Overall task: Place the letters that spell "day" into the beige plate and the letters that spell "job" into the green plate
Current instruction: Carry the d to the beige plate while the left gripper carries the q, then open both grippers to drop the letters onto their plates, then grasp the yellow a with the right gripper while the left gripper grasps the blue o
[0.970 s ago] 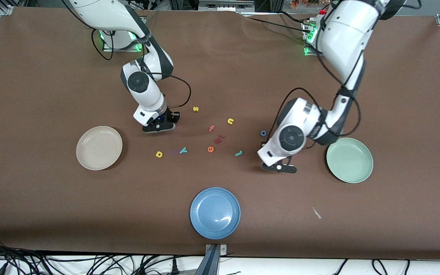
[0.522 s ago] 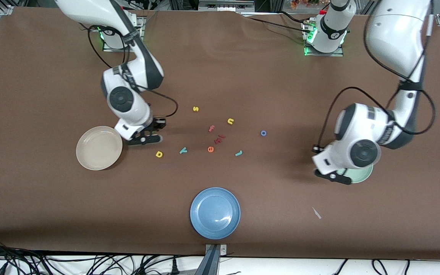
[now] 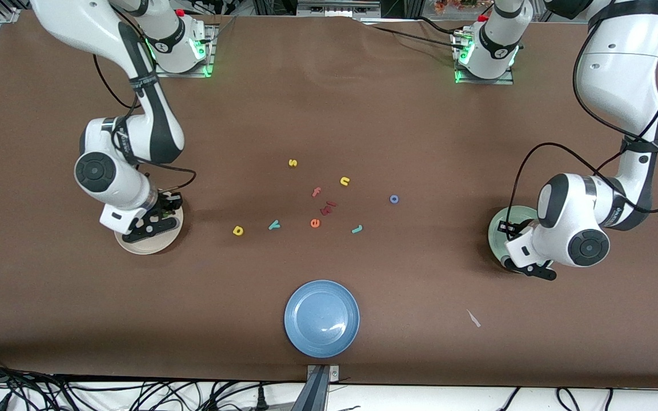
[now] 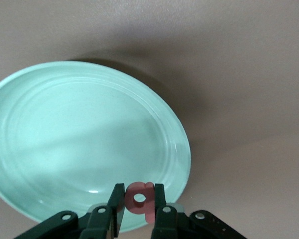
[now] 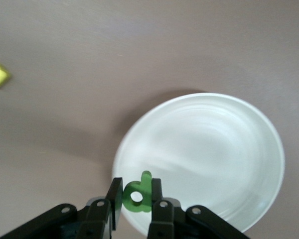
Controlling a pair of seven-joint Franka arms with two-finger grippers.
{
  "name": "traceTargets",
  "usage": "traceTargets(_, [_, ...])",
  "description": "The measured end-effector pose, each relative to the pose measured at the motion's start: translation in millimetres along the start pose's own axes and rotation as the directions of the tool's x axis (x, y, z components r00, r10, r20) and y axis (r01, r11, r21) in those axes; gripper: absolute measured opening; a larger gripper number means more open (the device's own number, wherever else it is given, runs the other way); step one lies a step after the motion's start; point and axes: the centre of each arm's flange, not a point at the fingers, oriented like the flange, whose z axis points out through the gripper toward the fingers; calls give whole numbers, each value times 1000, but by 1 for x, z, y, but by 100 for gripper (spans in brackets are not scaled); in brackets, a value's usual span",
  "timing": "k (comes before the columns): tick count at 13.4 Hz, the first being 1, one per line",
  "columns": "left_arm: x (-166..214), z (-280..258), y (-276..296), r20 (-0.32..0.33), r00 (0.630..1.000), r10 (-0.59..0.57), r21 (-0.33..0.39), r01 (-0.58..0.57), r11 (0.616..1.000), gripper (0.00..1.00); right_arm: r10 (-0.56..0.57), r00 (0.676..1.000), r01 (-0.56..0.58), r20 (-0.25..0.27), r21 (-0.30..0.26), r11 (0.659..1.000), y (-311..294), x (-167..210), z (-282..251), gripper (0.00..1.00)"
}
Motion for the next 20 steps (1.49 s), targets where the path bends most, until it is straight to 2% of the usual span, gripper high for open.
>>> traceTargets(4, [1, 35, 6, 20, 999, 25, -10, -25, 1000, 28, -25, 1000, 25, -16, -5, 1000, 32, -5, 24, 30])
traceTargets(7, [-1, 42, 9, 31, 999, 33, -15, -33, 999, 28, 18, 998, -13, -57, 94, 995, -2, 8, 20, 60])
traceTargets(8, [-1, 42, 10, 31, 999, 36, -15, -36, 999, 28, 27, 998, -20, -63, 109, 994, -13, 12, 18, 69])
traceTargets(10, [0, 42, 11, 29, 999, 41, -16, -41, 999, 43, 29, 997, -21, -71, 116, 993, -24, 16, 14, 92])
traceTargets(11, [0, 41, 11, 27, 999, 44, -16, -43, 999, 53, 24, 997, -15, -76, 117, 993, -28, 19, 12, 100])
traceTargets(15, [-1, -4, 46, -8, 997, 72, -21, -72, 997, 95, -48, 993, 62, -109, 130, 990, -73, 37, 0, 100])
traceTargets(16, [-4, -23, 67, -16, 998, 53, -25, -53, 998, 100, -77, 990, 93, -116, 137, 986, -92, 44, -1, 100])
traceTargets(20, [-20, -63, 156, 12, 997, -74, -54, 74, 996, 100, -245, 961, 261, -127, 123, 958, -129, 61, 21, 100])
